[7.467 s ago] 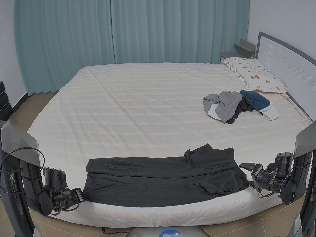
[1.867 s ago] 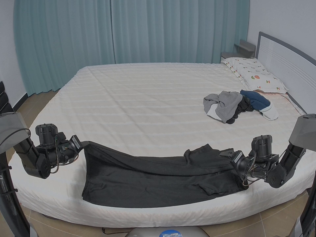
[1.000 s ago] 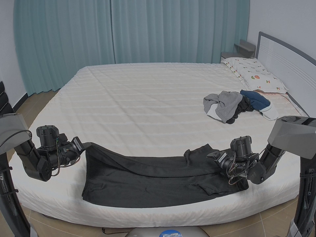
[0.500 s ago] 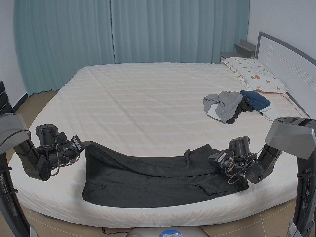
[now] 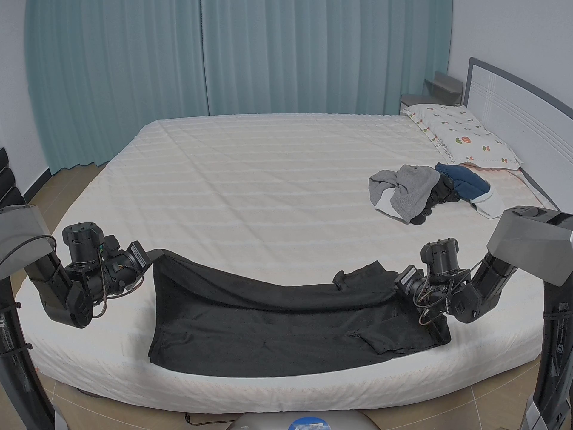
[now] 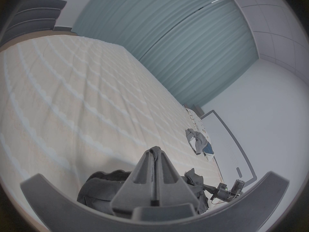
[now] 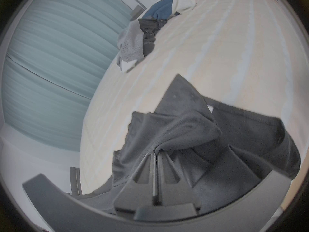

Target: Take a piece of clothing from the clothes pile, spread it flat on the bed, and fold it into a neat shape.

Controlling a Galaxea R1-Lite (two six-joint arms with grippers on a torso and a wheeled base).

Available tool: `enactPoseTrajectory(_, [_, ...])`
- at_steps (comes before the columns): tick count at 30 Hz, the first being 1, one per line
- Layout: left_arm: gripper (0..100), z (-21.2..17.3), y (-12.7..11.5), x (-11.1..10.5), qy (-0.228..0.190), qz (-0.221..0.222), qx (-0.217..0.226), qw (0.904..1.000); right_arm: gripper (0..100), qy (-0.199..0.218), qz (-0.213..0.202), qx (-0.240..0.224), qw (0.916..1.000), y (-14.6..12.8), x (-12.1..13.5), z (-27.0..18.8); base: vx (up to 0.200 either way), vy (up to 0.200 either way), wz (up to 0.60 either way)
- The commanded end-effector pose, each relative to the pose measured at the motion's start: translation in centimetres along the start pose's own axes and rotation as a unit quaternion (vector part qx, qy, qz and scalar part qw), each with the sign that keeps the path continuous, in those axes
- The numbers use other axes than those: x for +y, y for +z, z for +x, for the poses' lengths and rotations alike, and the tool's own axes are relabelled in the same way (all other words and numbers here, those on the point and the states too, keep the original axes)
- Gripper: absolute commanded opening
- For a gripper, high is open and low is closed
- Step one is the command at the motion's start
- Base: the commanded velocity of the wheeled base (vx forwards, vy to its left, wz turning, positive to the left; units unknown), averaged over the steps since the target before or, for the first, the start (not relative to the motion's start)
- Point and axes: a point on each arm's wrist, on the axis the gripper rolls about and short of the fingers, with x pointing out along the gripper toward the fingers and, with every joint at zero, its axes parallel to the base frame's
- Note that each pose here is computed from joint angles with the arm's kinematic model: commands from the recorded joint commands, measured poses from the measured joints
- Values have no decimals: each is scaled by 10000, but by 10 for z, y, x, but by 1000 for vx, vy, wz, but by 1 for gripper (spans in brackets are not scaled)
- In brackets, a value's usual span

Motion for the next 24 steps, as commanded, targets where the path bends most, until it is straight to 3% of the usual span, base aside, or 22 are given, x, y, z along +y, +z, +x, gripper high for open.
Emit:
enactPoseTrajectory(1, [0,0,0,2,2,-16,-40,10000,0,250,81,-236,9994,17,13,-6,0,0,0])
enactPoseTrajectory(12, [0,6,3,3,-163,104,-266,9995,0,795,12,-588,9951,37,42,1,0,0,0])
enactPoseTrajectory(17, [0,8,5,3,-288,136,-407,9987,0,862,-126,-637,9942,39,46,4,0,0,0])
enactPoseTrajectory(24, [0,10,10,2,-443,3,-757,9961,0,1338,-250,-947,9862,40,47,10,0,0,0])
